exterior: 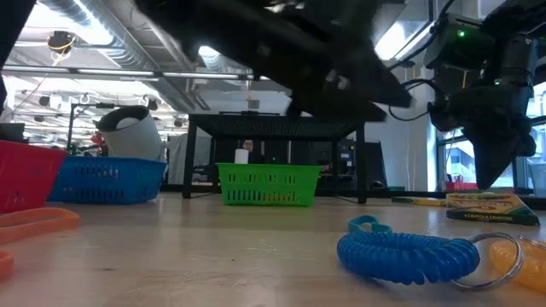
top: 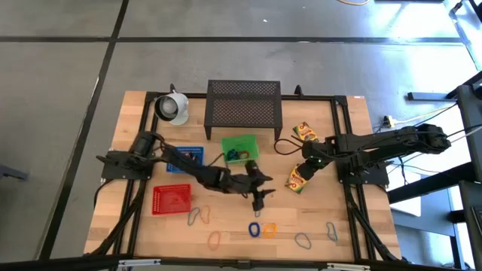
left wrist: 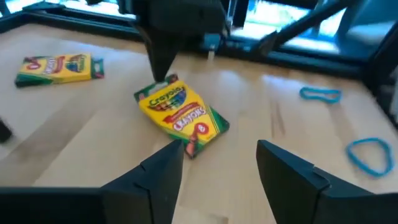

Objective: Pick & Place Office Desk Supplies
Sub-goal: Put the bottom yellow box of crayon into the red bin

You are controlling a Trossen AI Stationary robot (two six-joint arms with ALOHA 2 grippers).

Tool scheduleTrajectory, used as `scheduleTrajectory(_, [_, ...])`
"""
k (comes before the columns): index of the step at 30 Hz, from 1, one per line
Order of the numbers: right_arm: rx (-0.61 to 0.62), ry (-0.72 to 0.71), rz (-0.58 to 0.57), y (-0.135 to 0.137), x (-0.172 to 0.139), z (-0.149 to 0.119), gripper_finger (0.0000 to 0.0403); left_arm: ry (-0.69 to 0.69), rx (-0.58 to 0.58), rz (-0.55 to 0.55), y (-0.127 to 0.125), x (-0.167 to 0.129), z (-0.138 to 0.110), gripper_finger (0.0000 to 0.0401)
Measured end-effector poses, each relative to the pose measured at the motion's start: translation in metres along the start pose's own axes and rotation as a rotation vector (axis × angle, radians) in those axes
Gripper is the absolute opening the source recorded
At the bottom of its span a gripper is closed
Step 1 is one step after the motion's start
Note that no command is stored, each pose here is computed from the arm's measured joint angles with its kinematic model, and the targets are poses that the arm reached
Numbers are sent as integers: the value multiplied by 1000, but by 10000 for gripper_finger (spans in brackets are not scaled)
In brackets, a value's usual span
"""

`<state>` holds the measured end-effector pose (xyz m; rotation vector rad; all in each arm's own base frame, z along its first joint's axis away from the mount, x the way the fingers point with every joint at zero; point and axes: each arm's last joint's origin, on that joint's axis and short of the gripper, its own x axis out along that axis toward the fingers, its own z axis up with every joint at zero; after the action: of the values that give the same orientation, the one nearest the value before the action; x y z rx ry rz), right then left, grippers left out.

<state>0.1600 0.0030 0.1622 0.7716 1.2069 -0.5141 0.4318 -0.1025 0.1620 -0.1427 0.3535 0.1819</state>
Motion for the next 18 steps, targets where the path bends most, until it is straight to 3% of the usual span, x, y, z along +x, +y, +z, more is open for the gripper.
scheduleTrajectory(6, [22, -53, 43, 6, 2, 1, 0, 132, 47, 59, -2, 34, -3, 210])
scheduleTrajectory(12, [25, -62, 42, 7, 2, 0, 0, 158, -42, 92, 3, 62, -14, 210])
scheduleTrajectory(18, [23, -65, 15, 6, 2, -1, 7, 166, -80, 92, 8, 69, -17, 210])
